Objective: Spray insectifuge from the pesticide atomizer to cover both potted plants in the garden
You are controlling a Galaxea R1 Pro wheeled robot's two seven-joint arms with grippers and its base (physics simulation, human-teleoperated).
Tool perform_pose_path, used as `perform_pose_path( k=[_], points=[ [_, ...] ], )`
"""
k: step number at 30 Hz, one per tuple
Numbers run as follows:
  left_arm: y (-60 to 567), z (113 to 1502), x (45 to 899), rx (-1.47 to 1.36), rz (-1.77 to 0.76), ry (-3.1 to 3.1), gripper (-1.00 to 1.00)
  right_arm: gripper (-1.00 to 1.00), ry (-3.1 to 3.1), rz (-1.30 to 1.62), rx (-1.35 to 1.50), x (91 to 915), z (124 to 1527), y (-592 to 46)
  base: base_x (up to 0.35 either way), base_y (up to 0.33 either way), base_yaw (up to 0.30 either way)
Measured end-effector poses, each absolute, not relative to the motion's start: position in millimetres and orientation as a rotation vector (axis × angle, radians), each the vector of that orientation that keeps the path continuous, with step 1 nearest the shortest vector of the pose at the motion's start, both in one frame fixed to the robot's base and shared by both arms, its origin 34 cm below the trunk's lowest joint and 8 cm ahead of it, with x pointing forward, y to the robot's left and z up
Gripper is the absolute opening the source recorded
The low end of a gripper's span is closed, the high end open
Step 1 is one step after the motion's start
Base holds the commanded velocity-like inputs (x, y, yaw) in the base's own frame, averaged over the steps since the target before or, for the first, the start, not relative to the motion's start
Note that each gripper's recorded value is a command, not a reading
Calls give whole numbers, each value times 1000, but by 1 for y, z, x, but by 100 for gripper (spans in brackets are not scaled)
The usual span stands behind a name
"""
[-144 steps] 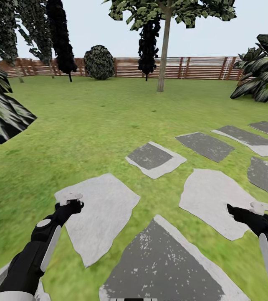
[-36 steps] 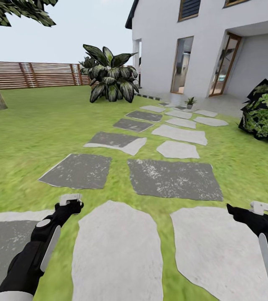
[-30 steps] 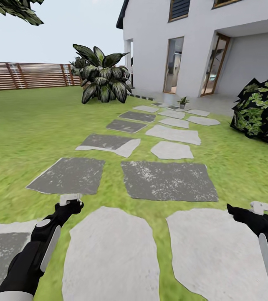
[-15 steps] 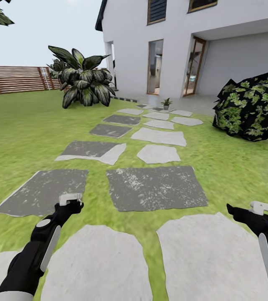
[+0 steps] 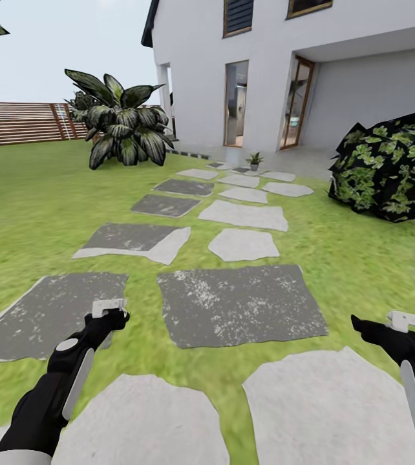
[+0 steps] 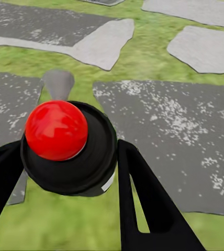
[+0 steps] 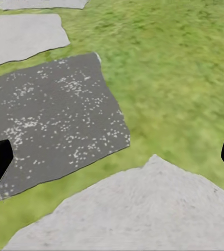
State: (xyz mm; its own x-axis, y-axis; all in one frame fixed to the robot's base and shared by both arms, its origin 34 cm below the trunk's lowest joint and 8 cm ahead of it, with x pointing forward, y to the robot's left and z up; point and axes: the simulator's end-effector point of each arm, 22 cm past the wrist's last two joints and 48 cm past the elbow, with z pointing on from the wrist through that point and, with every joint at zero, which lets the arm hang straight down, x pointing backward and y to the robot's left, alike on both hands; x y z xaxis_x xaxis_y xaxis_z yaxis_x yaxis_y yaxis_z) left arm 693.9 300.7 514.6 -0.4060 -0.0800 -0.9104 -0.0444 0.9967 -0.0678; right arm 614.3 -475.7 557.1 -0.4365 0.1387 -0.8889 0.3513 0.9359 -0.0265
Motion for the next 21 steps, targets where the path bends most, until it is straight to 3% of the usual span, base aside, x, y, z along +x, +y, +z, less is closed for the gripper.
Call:
perform_pose_path(
  k=[21],
  points=[
    [300, 521, 694, -87, -40, 1979, -100, 100, 2014, -248, 350, 614, 562, -475, 329, 0, 0]
  ],
)
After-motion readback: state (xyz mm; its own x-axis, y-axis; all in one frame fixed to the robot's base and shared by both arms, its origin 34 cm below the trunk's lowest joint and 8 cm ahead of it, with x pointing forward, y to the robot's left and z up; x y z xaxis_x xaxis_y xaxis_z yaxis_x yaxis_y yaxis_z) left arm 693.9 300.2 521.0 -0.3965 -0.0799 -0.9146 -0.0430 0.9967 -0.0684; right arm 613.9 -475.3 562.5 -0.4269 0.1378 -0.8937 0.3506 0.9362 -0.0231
